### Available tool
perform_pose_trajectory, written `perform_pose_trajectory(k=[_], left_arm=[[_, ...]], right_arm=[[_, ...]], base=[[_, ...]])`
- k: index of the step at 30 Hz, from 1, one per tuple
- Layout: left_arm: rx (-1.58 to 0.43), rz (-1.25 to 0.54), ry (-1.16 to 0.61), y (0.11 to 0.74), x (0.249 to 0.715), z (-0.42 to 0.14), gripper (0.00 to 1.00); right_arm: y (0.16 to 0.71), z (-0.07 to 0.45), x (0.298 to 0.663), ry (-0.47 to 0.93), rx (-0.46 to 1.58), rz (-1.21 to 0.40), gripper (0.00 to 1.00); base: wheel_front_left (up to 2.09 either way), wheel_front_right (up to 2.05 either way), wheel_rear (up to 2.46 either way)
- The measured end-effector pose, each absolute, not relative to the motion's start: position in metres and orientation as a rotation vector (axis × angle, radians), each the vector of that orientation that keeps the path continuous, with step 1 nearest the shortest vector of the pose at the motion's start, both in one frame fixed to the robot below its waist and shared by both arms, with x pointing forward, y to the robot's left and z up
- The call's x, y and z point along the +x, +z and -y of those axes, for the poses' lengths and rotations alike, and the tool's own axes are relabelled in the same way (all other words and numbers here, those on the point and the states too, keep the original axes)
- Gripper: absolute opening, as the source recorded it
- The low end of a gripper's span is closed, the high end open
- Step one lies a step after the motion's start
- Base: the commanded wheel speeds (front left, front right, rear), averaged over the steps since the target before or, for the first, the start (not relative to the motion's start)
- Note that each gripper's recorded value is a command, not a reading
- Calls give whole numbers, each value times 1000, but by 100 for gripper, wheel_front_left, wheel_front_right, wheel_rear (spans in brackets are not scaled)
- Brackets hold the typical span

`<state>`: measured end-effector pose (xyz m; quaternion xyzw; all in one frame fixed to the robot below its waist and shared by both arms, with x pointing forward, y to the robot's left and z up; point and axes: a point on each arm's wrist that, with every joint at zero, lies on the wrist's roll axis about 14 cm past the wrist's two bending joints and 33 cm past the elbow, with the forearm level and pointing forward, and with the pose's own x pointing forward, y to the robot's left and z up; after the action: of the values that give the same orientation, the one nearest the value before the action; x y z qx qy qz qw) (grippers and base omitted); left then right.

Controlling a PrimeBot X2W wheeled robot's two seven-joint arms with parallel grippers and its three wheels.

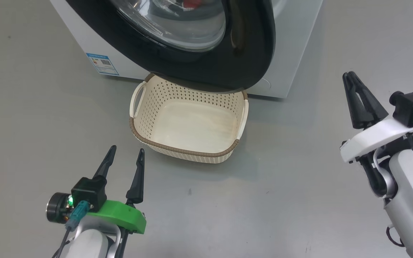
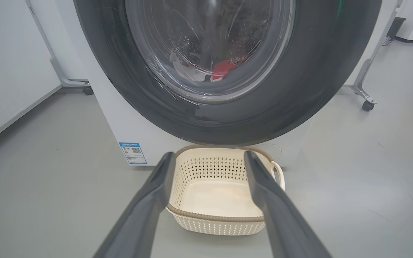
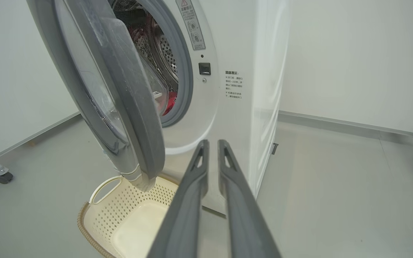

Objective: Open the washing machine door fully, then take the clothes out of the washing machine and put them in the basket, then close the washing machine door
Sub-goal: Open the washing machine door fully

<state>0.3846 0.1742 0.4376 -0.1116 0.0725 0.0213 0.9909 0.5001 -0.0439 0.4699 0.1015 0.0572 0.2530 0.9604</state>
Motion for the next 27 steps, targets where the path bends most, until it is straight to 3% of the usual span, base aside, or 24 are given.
perform_pose_trajectory(k=[2, 27], left_arm=[[-225, -139, 46, 440, 385, -175, 100], [-233, -122, 16, 445, 384, -165, 100]], right_arm=[[467, 45, 492, 501, 216, -120, 100], [465, 64, 458, 423, 214, -106, 100]], base=[[0, 0, 0], [0, 0, 0]])
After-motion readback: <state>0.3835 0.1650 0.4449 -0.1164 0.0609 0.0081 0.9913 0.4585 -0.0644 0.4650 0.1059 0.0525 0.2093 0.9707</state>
